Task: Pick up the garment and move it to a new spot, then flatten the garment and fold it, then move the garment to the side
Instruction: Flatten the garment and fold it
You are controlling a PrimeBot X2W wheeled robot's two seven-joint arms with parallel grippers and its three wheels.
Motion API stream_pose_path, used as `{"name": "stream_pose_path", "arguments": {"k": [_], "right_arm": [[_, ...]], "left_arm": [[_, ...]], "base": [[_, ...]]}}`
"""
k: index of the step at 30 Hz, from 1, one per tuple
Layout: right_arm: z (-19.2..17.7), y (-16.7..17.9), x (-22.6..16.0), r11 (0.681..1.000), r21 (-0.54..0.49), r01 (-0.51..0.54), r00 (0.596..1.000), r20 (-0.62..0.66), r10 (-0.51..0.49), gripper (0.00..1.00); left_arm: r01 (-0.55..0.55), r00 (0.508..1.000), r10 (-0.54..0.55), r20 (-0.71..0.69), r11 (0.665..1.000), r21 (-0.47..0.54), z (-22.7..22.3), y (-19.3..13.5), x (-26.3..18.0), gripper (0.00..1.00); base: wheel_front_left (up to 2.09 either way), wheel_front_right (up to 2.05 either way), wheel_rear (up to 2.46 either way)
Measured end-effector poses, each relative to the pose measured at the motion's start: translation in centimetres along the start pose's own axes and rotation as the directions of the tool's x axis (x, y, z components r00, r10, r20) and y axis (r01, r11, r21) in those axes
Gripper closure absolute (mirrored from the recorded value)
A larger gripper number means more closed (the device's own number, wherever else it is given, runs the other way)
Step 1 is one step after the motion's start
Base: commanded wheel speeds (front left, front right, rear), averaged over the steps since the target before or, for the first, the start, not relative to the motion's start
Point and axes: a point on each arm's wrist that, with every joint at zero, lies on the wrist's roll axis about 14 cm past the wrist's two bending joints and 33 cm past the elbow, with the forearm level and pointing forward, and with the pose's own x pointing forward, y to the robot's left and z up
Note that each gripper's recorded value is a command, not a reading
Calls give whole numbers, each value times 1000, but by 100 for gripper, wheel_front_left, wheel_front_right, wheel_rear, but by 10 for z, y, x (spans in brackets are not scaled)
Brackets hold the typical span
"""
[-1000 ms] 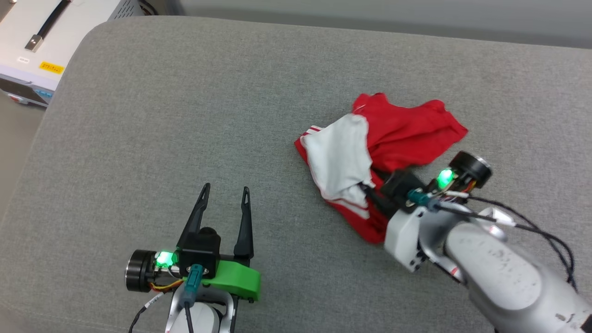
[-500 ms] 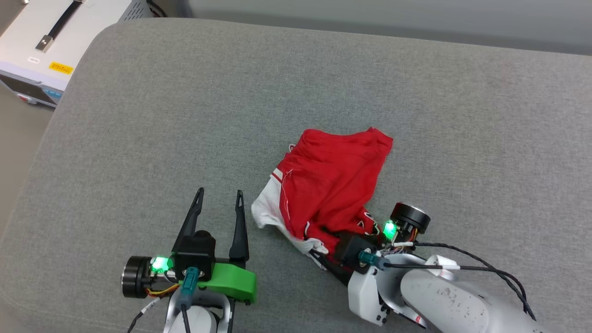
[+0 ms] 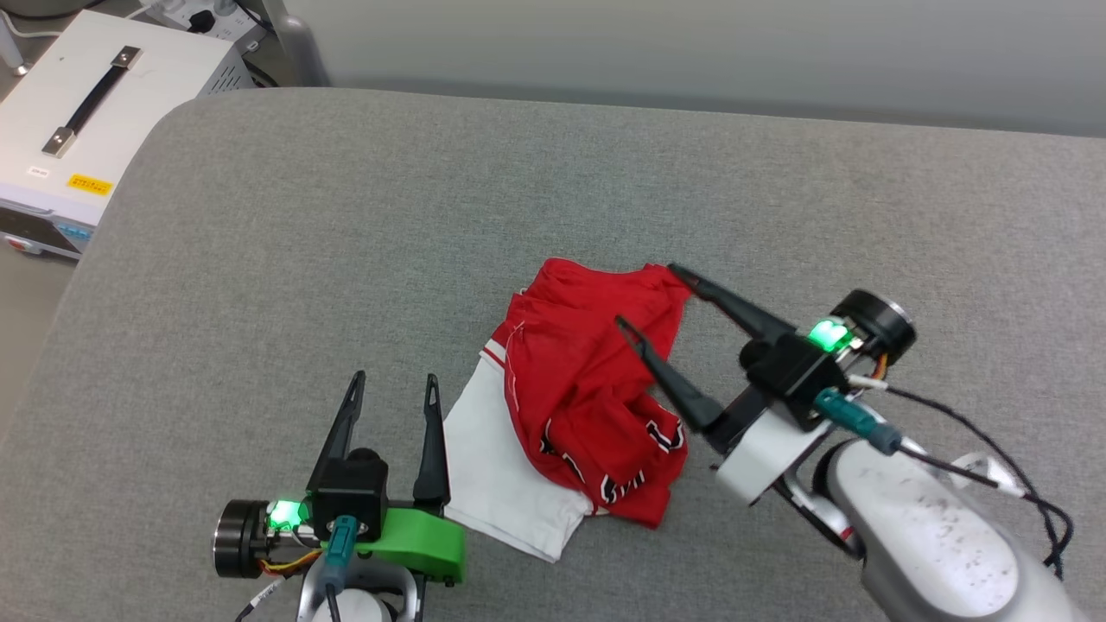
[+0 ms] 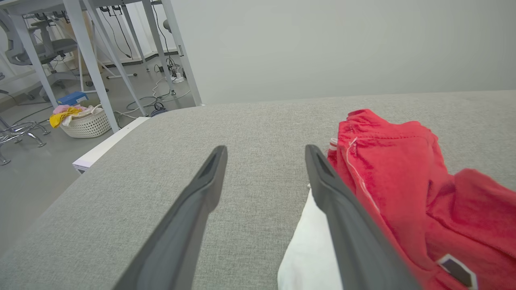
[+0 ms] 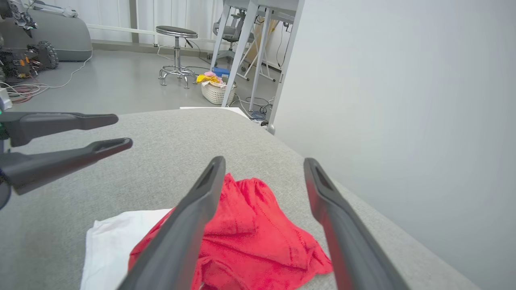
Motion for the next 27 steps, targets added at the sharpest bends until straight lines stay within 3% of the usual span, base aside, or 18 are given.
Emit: {"name": "stream_pose_path", "arguments": {"k": [2, 5, 11, 14, 16, 19, 23, 27], "right_arm": [[27, -36, -2, 994, -74, 80, 996, 36, -78, 0], [41, -58, 4, 987, -127, 102, 994, 37, -98, 0], [26, -80, 25, 974, -224, 17, 992, -119, -45, 0], [-1, -72, 34, 982, -177, -69, 965, -260, 21, 0], [-22, -65, 34, 980, -150, -134, 926, -371, 70, 0], [-54, -49, 28, 973, -54, -226, 832, -531, 164, 0], [-92, -39, 18, 950, 49, -309, 665, -702, 253, 0], [-114, -35, 23, 939, 85, -333, 599, -750, 280, 0]], "left_arm": [[3, 1000, -3, 10, 1000, 5, 3, 0, 0, 0], [-3, 1000, 3, 7, 1000, 7, 2, 1, 0, 0], [-3, 1000, 3, 0, 1000, 10, -1, 1, 5, 0], [-12, 1000, 12, -2, 1000, 14, -2, 4, 9, 0], [-17, 1000, 17, -5, 1000, 16, -3, 5, 11, 0], [-25, 1000, 25, -13, 1000, 20, -7, 7, 15, 0], [-34, 999, 34, -27, 999, 24, -13, 8, 23, 0], [-38, 998, 39, -39, 999, 25, -18, 8, 29, 0]], "base": [[0, 0, 0], [0, 0, 0], [0, 0, 0], [0, 0, 0], [0, 0, 0], [0, 0, 0], [0, 0, 0], [0, 0, 0]]}}
